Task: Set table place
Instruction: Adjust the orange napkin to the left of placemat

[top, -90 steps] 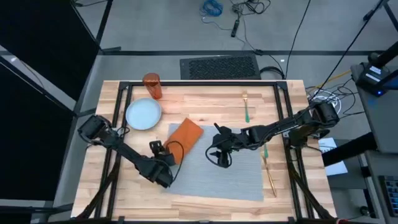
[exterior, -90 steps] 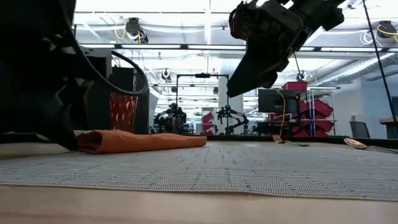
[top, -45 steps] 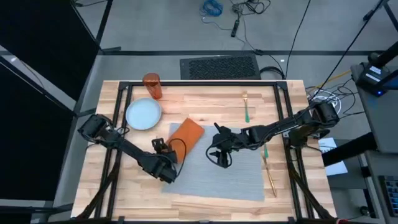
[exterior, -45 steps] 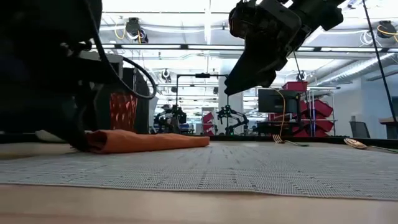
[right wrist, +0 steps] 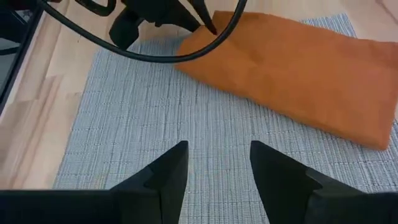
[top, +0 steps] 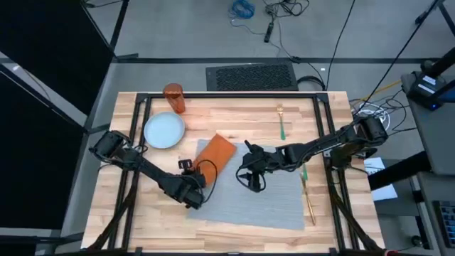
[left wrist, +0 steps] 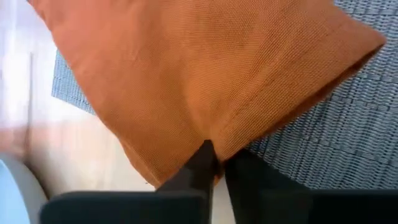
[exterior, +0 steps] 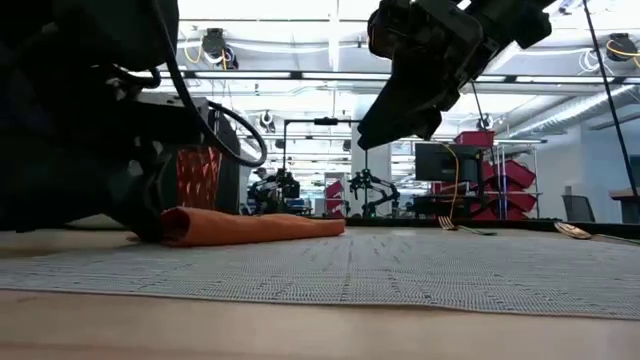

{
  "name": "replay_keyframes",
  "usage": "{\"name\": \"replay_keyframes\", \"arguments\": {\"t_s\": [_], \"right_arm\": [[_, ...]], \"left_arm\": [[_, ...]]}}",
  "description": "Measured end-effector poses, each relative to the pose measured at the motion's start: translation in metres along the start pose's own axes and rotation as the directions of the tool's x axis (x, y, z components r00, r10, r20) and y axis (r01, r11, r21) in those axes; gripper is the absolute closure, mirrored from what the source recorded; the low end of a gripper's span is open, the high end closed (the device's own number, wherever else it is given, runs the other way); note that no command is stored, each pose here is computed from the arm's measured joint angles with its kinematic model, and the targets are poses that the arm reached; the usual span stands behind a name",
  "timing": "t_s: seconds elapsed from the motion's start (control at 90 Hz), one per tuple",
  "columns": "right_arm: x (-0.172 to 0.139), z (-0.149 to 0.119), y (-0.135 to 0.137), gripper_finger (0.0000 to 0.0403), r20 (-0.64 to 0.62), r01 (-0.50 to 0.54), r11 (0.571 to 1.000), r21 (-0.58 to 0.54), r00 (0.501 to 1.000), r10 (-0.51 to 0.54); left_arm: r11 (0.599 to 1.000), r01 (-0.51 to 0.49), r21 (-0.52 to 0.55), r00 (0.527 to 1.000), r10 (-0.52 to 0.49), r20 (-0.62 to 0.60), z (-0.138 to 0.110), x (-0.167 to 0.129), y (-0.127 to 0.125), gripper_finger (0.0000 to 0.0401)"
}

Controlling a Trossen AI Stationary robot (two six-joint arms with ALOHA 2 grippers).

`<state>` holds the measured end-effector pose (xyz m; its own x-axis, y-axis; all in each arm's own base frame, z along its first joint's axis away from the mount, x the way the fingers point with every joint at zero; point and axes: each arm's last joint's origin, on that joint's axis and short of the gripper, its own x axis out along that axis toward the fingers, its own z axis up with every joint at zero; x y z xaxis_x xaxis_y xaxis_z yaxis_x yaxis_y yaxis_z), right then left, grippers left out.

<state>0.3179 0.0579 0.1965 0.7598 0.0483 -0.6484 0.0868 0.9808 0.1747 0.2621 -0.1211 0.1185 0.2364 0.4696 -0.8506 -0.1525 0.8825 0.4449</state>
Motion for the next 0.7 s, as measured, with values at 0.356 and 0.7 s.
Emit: {"name": "replay_keyframes", "arguments": {"t_s": [0.356,0.7], "right_arm": [[0.0,-0.001,0.003,0.0244,-0.002,-0.007,1.0,-0.007,1.0,0.007],[0.001,-0.008,0.001,0.0244,-0.026,0.005,1.0,0.012,1.0,-0.005]], "left_arm": [[1.0,-0.008,0.028,1.0,0.008,0.002,0.003,-0.002,0.0,0.04],[0.996,-0.056,0.066,0.998,0.055,0.013,0.014,-0.026,-0.002,0.0401]]}}
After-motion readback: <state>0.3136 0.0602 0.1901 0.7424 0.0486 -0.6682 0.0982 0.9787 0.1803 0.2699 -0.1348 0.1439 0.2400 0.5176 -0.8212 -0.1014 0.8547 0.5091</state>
